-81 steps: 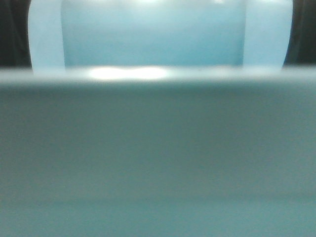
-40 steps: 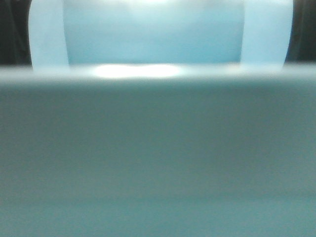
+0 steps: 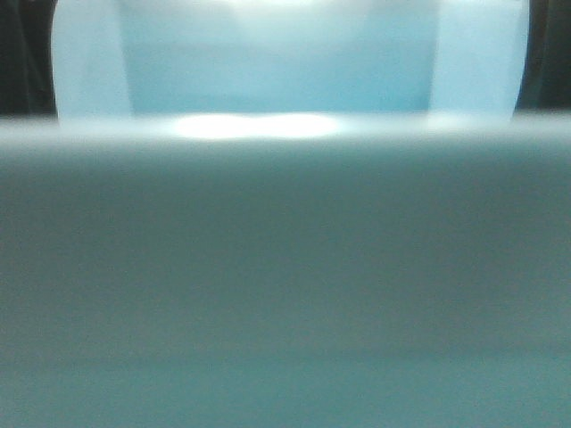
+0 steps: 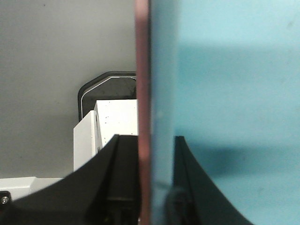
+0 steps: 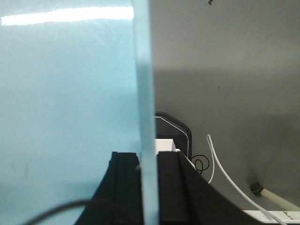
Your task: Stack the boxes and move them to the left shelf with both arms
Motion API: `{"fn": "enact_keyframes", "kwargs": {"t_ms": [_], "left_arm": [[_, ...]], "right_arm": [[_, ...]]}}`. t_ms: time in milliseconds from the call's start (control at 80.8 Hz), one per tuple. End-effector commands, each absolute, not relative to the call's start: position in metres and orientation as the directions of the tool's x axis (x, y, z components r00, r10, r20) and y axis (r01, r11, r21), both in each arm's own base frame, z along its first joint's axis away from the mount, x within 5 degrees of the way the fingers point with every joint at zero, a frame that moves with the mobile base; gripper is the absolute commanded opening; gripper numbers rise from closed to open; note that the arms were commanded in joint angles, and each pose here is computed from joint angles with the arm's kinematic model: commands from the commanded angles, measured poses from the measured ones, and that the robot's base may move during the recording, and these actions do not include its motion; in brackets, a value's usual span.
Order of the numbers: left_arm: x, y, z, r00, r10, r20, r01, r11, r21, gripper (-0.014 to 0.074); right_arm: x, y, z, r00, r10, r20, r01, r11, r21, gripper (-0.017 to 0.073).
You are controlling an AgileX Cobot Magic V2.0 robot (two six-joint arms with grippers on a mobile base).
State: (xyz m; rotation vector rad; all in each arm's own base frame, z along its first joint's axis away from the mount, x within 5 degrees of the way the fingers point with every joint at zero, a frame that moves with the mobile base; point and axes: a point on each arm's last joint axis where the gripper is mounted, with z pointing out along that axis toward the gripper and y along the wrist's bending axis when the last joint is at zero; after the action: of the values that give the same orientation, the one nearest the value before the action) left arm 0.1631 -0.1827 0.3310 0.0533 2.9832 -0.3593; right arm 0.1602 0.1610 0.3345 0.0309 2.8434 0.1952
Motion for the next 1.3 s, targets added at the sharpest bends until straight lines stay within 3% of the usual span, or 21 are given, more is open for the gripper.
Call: {"fn": "enact_keyframes", "kwargs": {"t_ms": [0, 1287], "left_arm": [[0.1512, -0.1819, 0.3474, -0.993, 0.028, -0.113, 0.06, 0.954, -0.293, -0.0007], [0.1513, -0.1818, 0.3474, -0.993, 0.028, -0.114, 0.061, 0.954, -0.292, -0.0007]], "right_arm": [[0.1549, 0.1559, 0.351, -0.949, 0.054, -0.312, 0.0, 0.985, 0.17, 0.0057], [0.155, 0.1561, 0.3511, -0.948, 0.054, -0.314, -0.001, 0.985, 0.171, 0.0057]]}}
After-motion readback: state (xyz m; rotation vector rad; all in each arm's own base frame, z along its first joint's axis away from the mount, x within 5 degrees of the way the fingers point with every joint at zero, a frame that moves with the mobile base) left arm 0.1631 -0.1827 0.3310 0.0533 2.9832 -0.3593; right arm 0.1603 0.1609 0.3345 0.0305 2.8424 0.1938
